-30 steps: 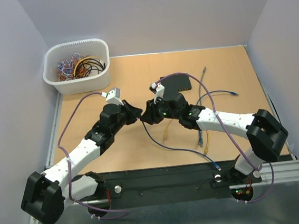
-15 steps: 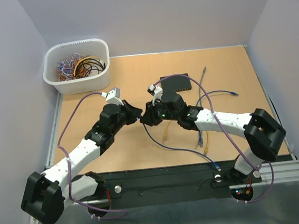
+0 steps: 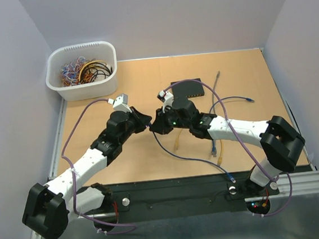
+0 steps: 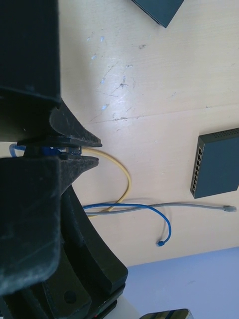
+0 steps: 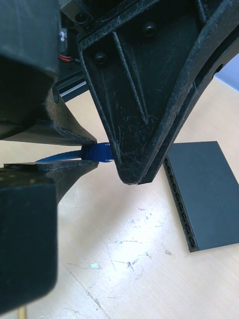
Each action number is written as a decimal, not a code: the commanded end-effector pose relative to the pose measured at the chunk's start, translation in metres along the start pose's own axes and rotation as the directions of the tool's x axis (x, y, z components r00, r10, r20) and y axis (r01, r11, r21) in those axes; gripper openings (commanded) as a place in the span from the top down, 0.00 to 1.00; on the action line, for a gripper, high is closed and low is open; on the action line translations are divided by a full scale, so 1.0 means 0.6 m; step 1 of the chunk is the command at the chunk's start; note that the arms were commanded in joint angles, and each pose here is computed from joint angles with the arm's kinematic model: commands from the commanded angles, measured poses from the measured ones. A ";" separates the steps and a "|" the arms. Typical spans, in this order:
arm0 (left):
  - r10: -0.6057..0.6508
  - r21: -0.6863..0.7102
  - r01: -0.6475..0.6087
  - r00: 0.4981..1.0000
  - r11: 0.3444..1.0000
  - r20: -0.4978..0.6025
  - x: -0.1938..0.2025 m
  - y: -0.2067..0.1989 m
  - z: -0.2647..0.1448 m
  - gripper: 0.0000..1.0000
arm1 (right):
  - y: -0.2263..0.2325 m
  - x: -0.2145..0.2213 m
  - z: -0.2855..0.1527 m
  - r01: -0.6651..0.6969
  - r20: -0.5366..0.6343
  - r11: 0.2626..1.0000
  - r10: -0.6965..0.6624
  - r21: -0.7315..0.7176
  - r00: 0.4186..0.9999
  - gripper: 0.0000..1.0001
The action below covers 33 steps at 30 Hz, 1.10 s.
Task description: Insert the plug into the switch port
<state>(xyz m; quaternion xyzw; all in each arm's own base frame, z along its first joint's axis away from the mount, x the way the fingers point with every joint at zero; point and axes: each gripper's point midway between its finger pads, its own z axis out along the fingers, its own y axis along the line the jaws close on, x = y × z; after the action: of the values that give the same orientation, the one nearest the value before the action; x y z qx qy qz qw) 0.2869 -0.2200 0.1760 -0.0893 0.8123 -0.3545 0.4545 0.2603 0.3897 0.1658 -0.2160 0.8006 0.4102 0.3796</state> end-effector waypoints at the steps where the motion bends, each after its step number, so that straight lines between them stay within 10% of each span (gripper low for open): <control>1: 0.002 -0.029 0.000 0.999 1.000 0.044 -0.013 0.011 -0.004 0.72 | 0.011 -0.022 -0.008 0.033 0.055 0.999 -0.033 -0.007 0.998 1.00; 7: 0.014 -0.171 0.000 0.997 0.985 0.082 -0.050 0.094 -0.009 0.09 | -0.008 0.003 -0.003 0.030 0.009 0.999 -0.030 0.029 1.000 0.99; 27: -0.111 -0.512 0.334 0.903 0.791 0.416 -0.137 0.401 -0.047 0.08 | -0.100 0.122 0.104 0.087 -0.368 0.962 0.015 0.260 0.930 1.00; 33: -0.110 -0.504 0.273 0.938 0.819 0.329 -0.153 0.416 0.019 0.08 | -0.096 0.134 0.110 0.087 -0.390 0.961 0.022 0.261 0.921 0.99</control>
<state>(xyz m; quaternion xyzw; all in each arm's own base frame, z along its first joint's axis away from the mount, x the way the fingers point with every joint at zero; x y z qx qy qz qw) 0.3532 0.0043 0.0433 -0.3727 0.8089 -0.1040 0.4428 0.2775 0.4023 0.0443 -0.2473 0.9062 0.2412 0.2439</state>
